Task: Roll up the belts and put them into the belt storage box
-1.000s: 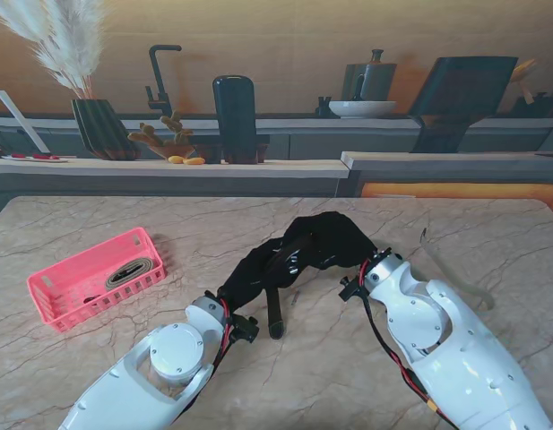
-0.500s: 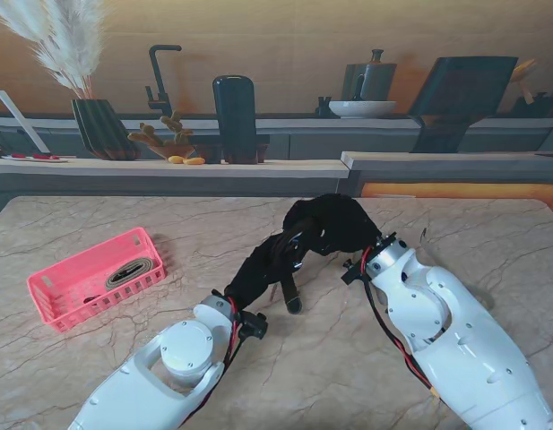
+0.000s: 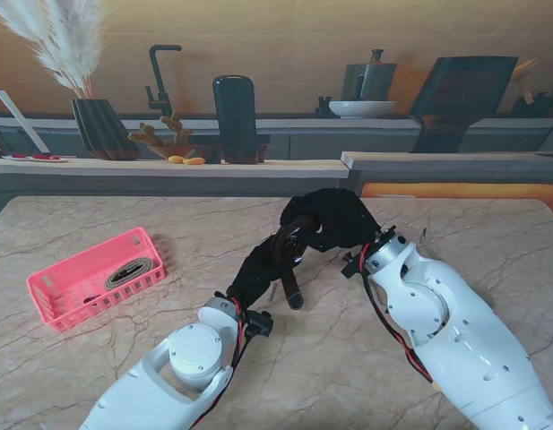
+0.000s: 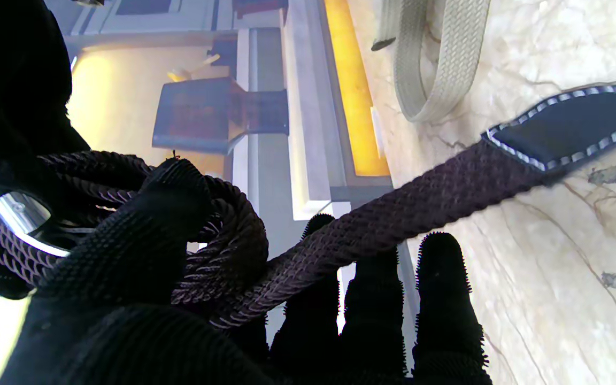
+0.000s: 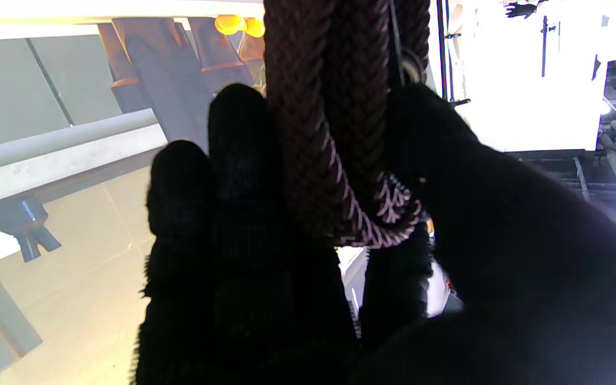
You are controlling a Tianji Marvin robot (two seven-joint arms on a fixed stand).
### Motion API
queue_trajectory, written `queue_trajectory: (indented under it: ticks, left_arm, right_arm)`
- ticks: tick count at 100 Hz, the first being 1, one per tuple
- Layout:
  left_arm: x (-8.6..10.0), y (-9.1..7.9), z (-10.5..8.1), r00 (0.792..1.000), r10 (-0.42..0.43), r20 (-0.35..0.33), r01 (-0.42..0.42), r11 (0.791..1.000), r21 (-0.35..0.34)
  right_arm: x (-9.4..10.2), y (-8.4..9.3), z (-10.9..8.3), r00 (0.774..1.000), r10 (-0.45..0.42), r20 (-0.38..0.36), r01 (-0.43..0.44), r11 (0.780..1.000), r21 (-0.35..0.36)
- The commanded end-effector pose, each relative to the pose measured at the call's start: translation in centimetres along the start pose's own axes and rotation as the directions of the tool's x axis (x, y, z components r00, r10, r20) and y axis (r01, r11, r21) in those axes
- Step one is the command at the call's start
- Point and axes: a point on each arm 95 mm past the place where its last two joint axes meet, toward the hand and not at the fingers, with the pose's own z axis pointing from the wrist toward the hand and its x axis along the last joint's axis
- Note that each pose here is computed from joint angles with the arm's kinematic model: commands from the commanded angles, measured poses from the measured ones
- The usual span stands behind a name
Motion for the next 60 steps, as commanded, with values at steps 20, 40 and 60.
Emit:
queue_trajectory:
  ticks: [20, 40, 60]
  left_arm:
    - [-0.5, 1.5, 0.2, 0.995, -0.085, 0.05, 0.085, 0.996, 0.004]
    - [-0.9, 2.2, 0.7, 0.988, -0.128, 0.083, 0.128, 0.992, 0.011]
    - [-1.3, 2.3, 1.2, 0.987, -0.127, 0.104, 0.126, 0.992, 0.015]
  right_arm:
    - [0.6, 0.7, 0.8, 1.0, -0.001, -0.003, 0.001, 0.997, -0.082]
    - [0.8, 0.5, 0.9, 0.999, 0.025, 0.022, -0.022, 0.992, -0.125]
    - [0.9, 0.2, 0.9, 0.999, 0.029, 0.023, -0.026, 0.991, -0.128]
